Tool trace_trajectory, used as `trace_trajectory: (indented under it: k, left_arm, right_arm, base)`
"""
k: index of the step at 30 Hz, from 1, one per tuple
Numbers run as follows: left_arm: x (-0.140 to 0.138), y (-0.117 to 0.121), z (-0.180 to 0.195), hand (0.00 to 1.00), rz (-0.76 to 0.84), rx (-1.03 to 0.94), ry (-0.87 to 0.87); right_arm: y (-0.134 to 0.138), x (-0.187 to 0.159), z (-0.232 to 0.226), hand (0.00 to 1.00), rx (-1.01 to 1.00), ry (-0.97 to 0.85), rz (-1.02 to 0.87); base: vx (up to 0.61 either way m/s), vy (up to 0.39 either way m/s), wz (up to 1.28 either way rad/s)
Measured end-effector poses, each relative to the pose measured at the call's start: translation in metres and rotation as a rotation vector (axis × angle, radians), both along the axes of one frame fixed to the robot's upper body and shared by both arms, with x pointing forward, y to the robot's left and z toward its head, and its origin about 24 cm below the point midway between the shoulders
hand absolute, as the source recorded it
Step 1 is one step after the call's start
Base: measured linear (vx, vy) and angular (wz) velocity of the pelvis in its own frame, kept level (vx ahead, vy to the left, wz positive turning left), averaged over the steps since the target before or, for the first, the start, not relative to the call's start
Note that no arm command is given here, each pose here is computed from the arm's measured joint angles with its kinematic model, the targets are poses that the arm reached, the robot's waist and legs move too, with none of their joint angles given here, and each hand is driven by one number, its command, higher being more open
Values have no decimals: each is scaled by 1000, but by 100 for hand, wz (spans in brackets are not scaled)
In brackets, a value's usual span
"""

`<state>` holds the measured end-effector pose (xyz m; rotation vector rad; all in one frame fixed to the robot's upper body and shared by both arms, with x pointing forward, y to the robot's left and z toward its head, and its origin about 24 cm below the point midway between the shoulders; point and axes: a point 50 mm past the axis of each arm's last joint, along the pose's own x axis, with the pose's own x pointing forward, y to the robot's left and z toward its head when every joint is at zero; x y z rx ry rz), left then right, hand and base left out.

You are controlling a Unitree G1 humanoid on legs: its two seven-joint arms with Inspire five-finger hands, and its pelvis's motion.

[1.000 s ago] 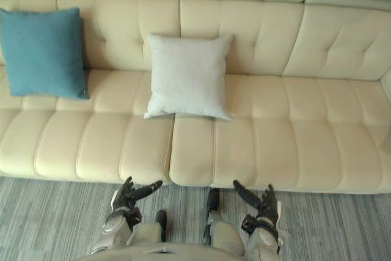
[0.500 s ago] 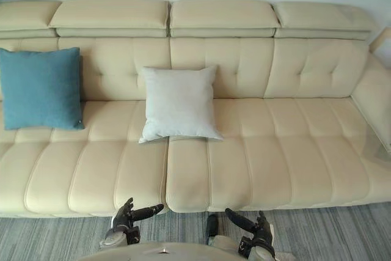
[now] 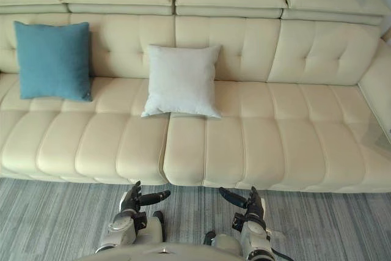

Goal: Pick up cushions and gather them together orderly.

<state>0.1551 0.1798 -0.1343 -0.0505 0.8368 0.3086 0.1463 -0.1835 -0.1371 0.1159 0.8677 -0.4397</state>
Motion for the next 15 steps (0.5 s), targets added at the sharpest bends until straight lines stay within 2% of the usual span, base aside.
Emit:
trace_trajectory:
  k: [2, 9, 13, 15]
  left_arm:
    - [2, -10, 0, 100, -42, -14, -2]
    - [4, -13, 1, 100, -91, 11, -7]
    - [3, -20, 0, 100, -121, 7, 1]
    - [2, -16, 0, 100, -120, 18, 11]
  right_arm:
    - [-1, -3, 0, 100, -10, 6, -10]
    - [2, -6, -2, 100, -17, 23, 11]
    - [0, -9, -3, 100, -18, 35, 11]
    - [9, -9, -5, 100, 7, 42, 15]
  base:
    - [-207, -56, 42]
    - [-148, 29, 25]
    - [-103, 237, -1]
    - [-85, 217, -35]
